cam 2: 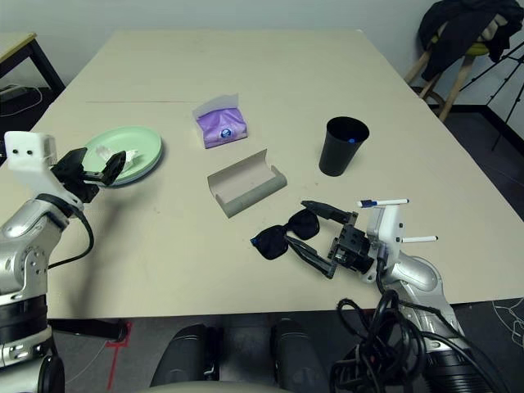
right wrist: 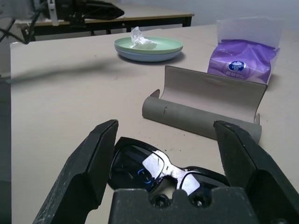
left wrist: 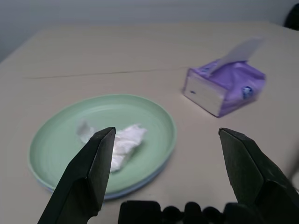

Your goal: Organize and tidy the items on the table.

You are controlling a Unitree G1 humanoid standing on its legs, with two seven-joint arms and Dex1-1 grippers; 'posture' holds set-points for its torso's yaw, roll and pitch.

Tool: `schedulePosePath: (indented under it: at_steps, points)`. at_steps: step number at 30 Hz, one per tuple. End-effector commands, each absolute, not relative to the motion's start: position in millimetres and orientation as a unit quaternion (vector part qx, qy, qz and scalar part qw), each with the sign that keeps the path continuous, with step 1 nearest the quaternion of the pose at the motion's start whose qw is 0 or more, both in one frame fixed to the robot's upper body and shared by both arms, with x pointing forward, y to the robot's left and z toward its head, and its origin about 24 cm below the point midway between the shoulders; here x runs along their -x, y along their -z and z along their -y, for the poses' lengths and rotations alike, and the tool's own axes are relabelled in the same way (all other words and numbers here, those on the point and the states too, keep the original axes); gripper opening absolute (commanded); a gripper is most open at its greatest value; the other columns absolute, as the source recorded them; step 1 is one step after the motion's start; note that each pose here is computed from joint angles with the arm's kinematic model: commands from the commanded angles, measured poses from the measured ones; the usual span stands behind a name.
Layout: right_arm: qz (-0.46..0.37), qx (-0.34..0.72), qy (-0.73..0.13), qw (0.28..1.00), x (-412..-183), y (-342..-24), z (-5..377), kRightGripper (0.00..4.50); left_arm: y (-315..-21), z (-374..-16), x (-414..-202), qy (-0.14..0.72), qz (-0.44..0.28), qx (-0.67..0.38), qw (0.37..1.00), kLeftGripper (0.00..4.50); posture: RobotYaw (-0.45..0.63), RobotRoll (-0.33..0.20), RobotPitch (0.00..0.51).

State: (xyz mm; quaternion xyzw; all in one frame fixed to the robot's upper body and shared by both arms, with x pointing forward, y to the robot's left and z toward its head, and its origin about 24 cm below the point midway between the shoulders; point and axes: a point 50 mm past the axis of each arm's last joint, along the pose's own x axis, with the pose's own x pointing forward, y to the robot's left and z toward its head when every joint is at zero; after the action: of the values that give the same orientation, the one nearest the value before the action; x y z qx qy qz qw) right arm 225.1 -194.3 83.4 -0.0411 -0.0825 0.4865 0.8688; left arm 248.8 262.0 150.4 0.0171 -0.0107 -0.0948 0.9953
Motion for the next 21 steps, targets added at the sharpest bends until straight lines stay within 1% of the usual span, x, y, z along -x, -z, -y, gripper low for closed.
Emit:
schedulePosePath:
  at_steps: [1,3,5,7,9,17,21]
  points:
    - [0.082,0.046,-0.485,0.869,-226,-86,197,4.50,-146,-252,-236,0.137,-0.004,-0.026,0.990,4.46,0.06,0.000,0.099]
    - [0.082,0.047,-0.485,0.869,-227,-87,198,4.50,-141,-246,-228,0.157,-0.012,-0.037,0.987,4.46,0.06,0.000,0.099]
    - [0.084,0.052,-0.482,0.871,-229,-88,199,4.50,-139,-242,-224,0.168,-0.005,-0.041,0.985,4.46,0.06,0.000,0.100]
    - [0.087,0.054,-0.471,0.876,-235,-92,200,4.50,-142,-237,-222,0.179,0.019,-0.047,0.982,4.46,0.07,0.000,0.099]
    - [0.088,0.058,-0.468,0.877,-240,-95,200,4.50,-144,-231,-220,0.201,0.027,-0.044,0.978,4.46,0.07,0.000,0.099]
    - [0.093,0.046,-0.443,0.891,-260,-108,197,4.50,-148,-221,-212,0.270,0.043,-0.059,0.960,4.46,0.09,0.000,0.095]
    - [0.092,0.043,-0.444,0.890,-267,-113,195,4.50,-147,-218,-208,0.312,0.037,-0.071,0.947,4.46,0.10,0.000,0.093]
